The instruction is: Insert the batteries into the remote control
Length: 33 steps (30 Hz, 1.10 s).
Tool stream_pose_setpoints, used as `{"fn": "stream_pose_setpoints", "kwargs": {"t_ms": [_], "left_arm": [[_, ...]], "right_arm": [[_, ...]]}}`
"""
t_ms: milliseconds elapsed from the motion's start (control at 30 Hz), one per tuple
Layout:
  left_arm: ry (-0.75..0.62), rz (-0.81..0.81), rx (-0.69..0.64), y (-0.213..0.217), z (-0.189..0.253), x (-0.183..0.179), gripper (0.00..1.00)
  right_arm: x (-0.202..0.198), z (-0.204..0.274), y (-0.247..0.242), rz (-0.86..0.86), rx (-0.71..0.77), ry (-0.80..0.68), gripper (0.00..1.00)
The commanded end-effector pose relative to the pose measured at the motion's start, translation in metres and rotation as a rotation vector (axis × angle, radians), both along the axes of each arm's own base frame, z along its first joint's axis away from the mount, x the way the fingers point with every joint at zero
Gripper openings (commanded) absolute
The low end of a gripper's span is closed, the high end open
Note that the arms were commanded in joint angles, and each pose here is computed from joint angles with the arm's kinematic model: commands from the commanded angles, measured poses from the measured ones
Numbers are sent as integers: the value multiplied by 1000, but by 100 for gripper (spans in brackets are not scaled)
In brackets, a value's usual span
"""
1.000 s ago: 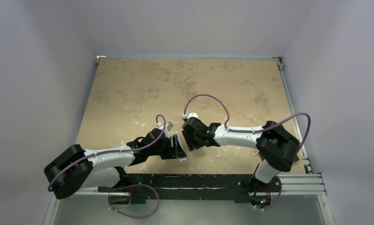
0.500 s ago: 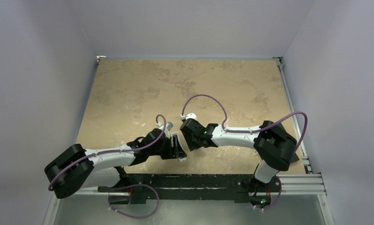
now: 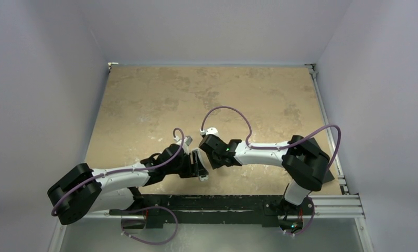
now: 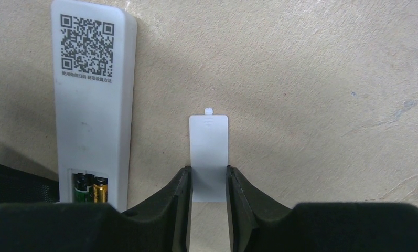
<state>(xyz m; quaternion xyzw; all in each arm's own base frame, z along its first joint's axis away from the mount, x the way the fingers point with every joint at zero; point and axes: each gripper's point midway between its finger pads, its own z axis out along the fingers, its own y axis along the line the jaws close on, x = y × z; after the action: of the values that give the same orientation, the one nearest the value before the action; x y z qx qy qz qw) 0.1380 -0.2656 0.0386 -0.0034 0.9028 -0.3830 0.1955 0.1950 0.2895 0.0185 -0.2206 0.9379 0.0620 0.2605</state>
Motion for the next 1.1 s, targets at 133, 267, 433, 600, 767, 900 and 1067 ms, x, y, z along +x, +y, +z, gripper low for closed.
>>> {"fn": "stream_pose_setpoints", "kwargs": {"t_ms": [133,267,433,600,767,900,1067], "left_arm": [[-51,4,-19,-3,16,6,58],[-56,9,-16,-1,17,6,58],[-51,10,-24,-2,17,5,58],[-34,6,-42,-4,15,2,58],[-17,5,-71,-6,14,-1,58],[-8,2,-88,-10,13,-2,58],[-8,5,-91,-12,13,-1,58]], "right_arm": [[-2,4,-7,-26,-20,-4,20],[-3,14,-6,-28,1,-13,20],[-6,24,-6,-26,21,-23,19],[-10,34,-8,-28,39,-31,20],[-13,40,-13,-33,54,-34,20],[-17,42,-15,-36,65,-32,20],[-20,44,-18,-37,75,-29,20]]}}
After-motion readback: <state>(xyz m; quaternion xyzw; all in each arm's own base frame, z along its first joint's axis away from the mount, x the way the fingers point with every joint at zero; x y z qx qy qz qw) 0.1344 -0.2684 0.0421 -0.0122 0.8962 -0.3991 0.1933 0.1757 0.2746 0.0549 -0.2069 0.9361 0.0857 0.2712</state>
